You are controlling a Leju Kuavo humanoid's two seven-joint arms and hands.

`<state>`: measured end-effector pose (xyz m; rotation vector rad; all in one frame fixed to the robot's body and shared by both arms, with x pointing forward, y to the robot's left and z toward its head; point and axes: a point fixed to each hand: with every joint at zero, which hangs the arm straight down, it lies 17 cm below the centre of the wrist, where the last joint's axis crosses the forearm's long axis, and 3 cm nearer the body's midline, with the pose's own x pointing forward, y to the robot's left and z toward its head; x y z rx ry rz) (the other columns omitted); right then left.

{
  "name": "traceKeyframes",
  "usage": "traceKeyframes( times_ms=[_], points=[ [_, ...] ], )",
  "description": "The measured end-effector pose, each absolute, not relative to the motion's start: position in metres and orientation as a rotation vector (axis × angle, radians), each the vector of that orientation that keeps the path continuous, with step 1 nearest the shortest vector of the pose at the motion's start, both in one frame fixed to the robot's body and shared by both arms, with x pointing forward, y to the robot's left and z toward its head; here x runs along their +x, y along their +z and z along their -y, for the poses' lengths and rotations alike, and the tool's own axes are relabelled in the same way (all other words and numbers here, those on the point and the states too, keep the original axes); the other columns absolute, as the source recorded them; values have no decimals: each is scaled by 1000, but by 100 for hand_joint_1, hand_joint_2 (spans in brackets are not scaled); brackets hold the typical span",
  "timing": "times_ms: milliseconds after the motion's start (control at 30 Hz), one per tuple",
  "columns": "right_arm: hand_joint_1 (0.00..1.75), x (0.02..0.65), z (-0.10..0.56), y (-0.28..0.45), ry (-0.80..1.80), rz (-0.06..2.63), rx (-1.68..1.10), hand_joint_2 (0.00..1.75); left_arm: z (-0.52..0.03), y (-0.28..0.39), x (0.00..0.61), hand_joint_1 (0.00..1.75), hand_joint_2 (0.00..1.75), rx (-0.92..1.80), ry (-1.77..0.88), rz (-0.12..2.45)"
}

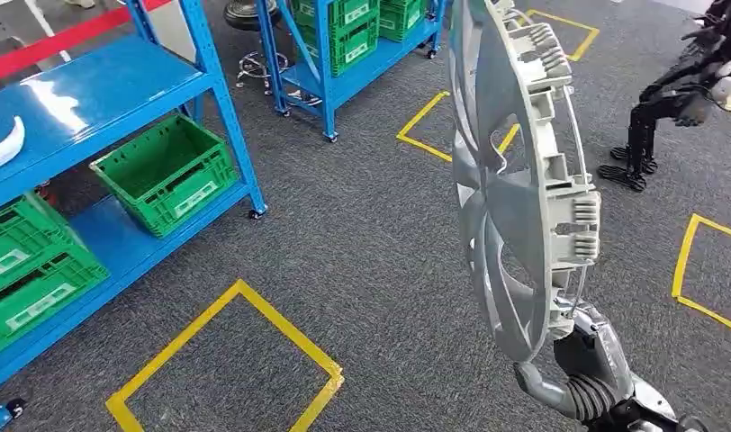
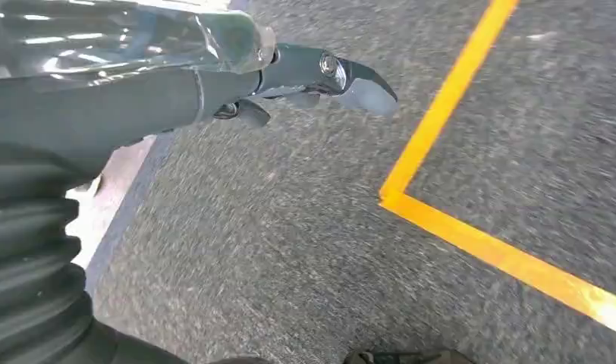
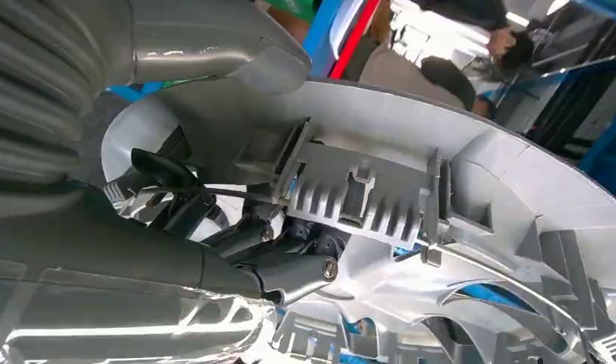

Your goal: Take the parts from the cabinet and place them on the table.

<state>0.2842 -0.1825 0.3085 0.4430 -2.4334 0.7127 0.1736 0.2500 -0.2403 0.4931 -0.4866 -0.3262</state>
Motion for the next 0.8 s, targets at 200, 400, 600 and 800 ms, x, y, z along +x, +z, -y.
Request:
traceKeyframes(
  times_ms=[200,400,600,800],
  points=[
    [169,285,185,307,710,2436,407,175,-247,-236,183,0,175,505,-337,513],
    [169,285,194,315,639,2461,394,175,-240,-235,183,0,175,499,-347,527],
    [169,288,196,315,635,2463,380,175,-249,-240,173,0,175,506,-363,489],
    [169,289,197,315,654,2456,394,175,-258,-246,162,0,175,481,-343,457]
  ],
)
